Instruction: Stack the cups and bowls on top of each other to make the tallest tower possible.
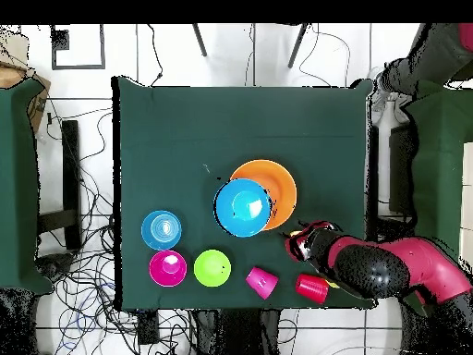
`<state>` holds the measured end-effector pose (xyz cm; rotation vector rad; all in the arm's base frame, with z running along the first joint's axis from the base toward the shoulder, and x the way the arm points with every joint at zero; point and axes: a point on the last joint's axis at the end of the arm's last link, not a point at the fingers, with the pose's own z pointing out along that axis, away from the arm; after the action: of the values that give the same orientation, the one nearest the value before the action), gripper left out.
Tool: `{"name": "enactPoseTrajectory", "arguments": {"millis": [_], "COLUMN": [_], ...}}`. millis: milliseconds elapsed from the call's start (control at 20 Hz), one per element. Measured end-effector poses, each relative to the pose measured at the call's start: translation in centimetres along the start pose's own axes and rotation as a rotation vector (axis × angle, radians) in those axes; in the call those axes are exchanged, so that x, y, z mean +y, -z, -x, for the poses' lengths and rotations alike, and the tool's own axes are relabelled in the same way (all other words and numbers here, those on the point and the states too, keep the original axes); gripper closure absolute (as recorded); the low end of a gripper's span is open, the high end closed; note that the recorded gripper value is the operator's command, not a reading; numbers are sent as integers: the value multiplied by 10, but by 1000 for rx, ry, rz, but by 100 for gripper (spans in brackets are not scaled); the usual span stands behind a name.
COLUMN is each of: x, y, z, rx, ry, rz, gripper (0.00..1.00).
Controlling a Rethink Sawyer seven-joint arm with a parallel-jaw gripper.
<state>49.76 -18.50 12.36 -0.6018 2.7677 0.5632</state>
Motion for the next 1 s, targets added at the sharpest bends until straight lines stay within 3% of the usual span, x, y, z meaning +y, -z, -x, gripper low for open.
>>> {"name": "enactPoseTrajectory", "arguments": {"millis": [1000], "x": [-20], "y": [4], "z": [-5], "rx": [-7], "ry": [4], "rz": [-45], "gripper": [0]}}
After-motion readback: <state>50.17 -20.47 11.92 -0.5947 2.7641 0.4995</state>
